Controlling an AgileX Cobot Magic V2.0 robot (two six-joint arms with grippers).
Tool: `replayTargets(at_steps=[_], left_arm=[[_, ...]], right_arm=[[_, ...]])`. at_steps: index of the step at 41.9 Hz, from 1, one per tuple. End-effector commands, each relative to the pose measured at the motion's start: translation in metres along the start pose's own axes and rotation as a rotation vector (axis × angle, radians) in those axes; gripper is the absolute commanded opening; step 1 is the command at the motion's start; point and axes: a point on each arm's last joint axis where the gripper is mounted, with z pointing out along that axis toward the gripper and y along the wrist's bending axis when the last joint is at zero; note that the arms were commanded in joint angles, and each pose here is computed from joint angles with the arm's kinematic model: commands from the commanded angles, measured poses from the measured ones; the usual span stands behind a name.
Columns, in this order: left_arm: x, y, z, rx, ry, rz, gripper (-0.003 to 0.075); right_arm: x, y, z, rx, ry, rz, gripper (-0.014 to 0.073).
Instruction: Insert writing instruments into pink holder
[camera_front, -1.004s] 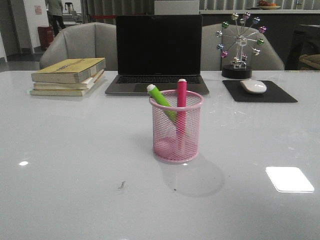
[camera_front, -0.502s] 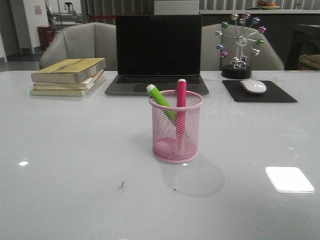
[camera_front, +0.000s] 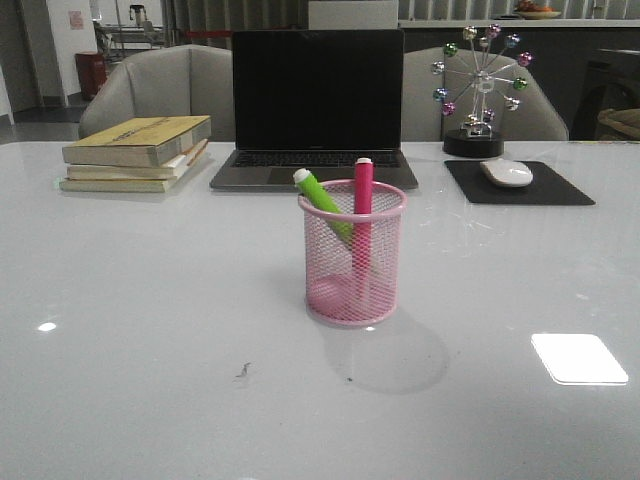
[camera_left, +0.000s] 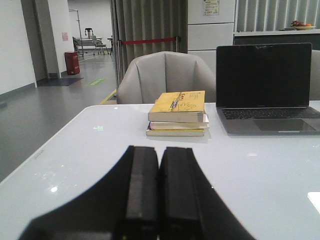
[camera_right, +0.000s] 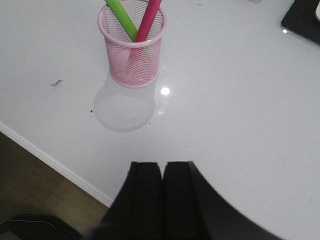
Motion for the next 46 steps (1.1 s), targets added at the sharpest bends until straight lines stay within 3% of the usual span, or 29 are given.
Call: replayTargets(at_steps=[1,20,23,31,39,46], left_arm=[[-0.008,0.0,-0.002,-0.001,-0.104,-0.02,0.0091],[-0.008,0.0,-0.002,-0.001,-0.104,-0.02,0.0091],[-0.008,0.0,-0.002,-0.001,-0.104,-0.02,0.0091],[-0.008,0.0,-0.002,-0.003,-0.104,-0.02,0.0091],[-0.008,0.0,-0.002,-0.003,-0.104,-0.02,0.0091],[-0.008,0.0,-0.002,-0.003,-0.104,-0.02,0.0091]], right_arm=[[-0.014,-0.001,-0.004,0.006,-0.091,-0.01,0.0057],[-0.012,-0.001,-0.007,0.005,-0.101,-0.009,0.0057],[-0.008,-0.006,-0.011,0.05,-0.125,-0.016,0.0057],[0.018,-0.026,-0.026,0.241,-0.359,0.069,0.0057],[0.065,-0.027,-0.031,0.384,-0.572,0.09,0.0057],[0.103,-0.025,-0.023,0.461,-0.68,0.135,0.0057]])
